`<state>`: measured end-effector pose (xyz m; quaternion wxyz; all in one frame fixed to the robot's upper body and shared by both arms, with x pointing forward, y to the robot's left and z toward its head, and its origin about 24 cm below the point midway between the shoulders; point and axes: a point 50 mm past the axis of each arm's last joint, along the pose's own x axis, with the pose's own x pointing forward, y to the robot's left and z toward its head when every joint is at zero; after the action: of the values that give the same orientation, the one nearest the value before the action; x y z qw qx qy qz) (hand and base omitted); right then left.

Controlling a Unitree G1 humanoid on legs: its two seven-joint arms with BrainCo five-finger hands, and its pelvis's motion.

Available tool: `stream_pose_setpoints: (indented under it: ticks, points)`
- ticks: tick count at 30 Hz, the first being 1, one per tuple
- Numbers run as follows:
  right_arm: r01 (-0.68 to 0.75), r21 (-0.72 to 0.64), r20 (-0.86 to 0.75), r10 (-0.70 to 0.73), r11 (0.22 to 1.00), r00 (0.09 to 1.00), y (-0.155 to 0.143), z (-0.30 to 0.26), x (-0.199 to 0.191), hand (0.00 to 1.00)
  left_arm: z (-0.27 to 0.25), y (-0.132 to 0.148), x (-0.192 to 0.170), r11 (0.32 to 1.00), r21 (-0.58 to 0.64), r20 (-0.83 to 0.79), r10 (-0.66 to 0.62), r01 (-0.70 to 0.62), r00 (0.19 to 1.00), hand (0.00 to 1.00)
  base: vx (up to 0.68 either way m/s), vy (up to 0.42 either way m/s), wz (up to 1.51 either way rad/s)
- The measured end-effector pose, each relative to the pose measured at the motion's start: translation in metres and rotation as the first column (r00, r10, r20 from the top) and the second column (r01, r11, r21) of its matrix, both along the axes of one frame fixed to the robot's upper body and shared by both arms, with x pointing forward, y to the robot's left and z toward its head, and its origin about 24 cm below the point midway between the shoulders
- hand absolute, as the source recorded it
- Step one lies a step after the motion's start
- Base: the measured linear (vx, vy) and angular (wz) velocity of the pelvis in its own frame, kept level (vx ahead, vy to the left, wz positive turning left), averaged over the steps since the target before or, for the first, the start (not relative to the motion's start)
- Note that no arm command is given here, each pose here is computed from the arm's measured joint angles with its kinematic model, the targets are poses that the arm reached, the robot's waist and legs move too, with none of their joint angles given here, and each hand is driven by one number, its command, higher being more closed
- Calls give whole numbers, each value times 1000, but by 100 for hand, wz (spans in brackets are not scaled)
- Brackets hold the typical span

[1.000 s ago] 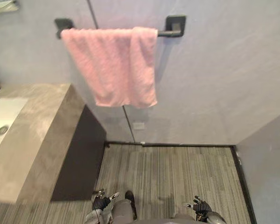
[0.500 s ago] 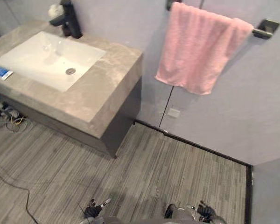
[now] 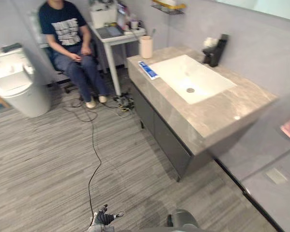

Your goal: Organize washtable

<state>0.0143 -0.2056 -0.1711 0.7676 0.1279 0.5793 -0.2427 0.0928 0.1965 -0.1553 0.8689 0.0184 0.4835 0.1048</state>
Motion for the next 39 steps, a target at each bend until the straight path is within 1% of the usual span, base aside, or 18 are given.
stream_pose_setpoints:
  ticks: [1,3,8,9,11,14,18,21,24,28,30,31,32,33,35,36,37,39]
  points:
    - [-2,-9,9,2,1000,1000,-2,1,3,0,1,-3,2,1000,-6,10,0,0,1000,0,280,-18,131]
    - [-66,-43,85,69,997,994,-9,6,33,0,1,-8,5,1000,-20,22,12,-11,1000,0,260,-4,122]
    - [-157,-74,193,169,985,967,-3,14,77,0,0,-4,1,998,-19,11,58,-58,998,0,215,13,86]
    - [-164,-81,206,177,983,962,-3,16,80,0,1,-2,1,997,-18,11,74,-74,997,0,161,61,39]
    - [-200,-70,240,212,977,947,10,17,89,0,3,2,2,989,-21,36,144,-143,989,0,174,64,-15]
    - [-250,-72,244,260,966,934,18,17,94,0,3,6,-3,985,-14,27,170,-169,985,0,193,105,-36]
    - [-263,-86,184,274,961,944,7,13,82,0,1,3,-2,987,-18,18,163,-163,986,0,219,231,9]
    - [-276,-32,142,278,961,950,20,6,71,0,3,18,-2,987,26,8,158,-158,987,0,156,179,78]
    - [-275,-33,122,277,961,953,16,5,67,0,2,22,-6,987,39,-4,159,-159,987,0,90,106,62]
    - [-273,-38,118,276,961,954,13,5,66,0,0,28,-13,983,51,-27,178,-176,984,0,-28,49,-14]
    - [-262,-62,116,268,963,956,3,7,65,0,-1,22,-12,984,35,-29,177,-176,984,0,-118,87,-27]
    - [-253,-89,123,263,963,957,-7,9,66,0,-2,17,-11,986,24,-29,167,-166,986,0,-156,157,-14]
    - [-243,-85,114,252,966,961,-7,9,61,0,-2,16,-11,988,22,-33,153,-152,988,0,-70,230,0]
    - [-220,-40,101,223,975,969,7,4,46,0,2,22,-5,989,40,-4,143,-143,990,0,97,187,8]
    - [-215,-63,123,222,975,967,-3,7,46,0,1,22,-7,987,40,-5,155,-155,988,0,292,104,-18]
    - [-220,-52,110,225,974,968,-2,7,43,0,2,23,-6,984,36,2,175,-175,985,0,221,10,-16]
    - [-210,-26,99,212,977,972,6,4,37,0,1,22,-6,984,33,0,176,-176,984,0,65,-41,4]
    - [-221,-31,93,223,975,970,3,5,35,0,0,15,-5,984,14,-2,177,-177,984,0,73,-15,3]
